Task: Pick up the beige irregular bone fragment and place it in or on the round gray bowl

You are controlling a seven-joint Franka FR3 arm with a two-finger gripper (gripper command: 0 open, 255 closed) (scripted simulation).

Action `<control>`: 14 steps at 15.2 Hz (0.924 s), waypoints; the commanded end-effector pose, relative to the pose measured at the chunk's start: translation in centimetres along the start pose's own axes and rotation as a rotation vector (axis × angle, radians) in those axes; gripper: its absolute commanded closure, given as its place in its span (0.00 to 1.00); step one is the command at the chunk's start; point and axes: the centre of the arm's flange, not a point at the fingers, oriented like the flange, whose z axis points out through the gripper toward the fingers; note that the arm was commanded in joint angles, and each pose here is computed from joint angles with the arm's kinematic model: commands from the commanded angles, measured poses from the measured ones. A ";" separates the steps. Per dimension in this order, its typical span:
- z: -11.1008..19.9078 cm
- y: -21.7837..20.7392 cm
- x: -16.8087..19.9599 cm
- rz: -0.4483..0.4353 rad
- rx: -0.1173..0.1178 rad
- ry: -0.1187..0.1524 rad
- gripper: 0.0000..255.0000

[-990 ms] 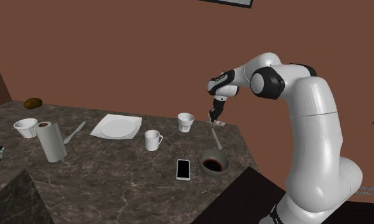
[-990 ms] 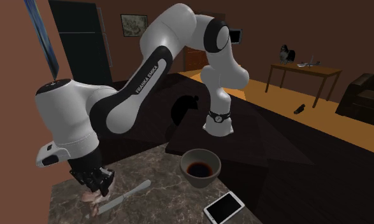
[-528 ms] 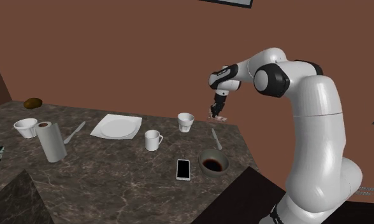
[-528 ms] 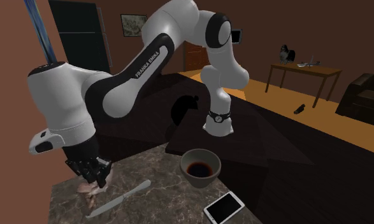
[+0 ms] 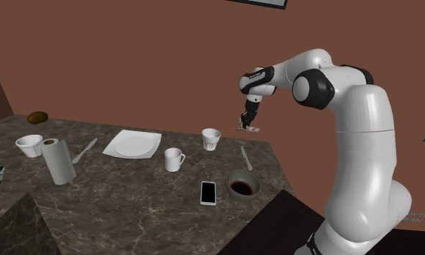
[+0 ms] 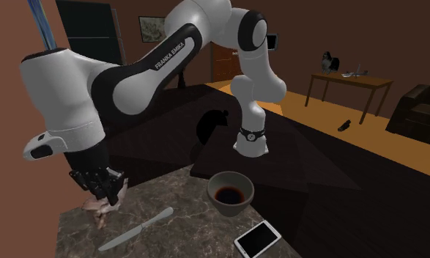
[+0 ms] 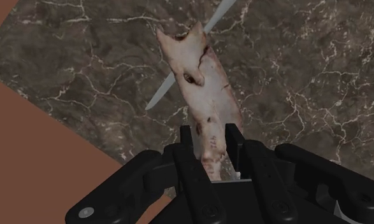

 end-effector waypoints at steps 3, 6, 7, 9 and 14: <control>-0.7 -2.1 -1.5 0.000 0.000 0.000 1.00; -0.5 -5.3 -3.9 0.000 0.000 0.000 1.00; -0.4 -6.4 -4.7 0.000 0.000 0.000 1.00; -0.3 -8.5 -6.3 0.000 0.000 0.000 1.00; 0.0 -13.7 -10.3 0.000 0.000 0.000 1.00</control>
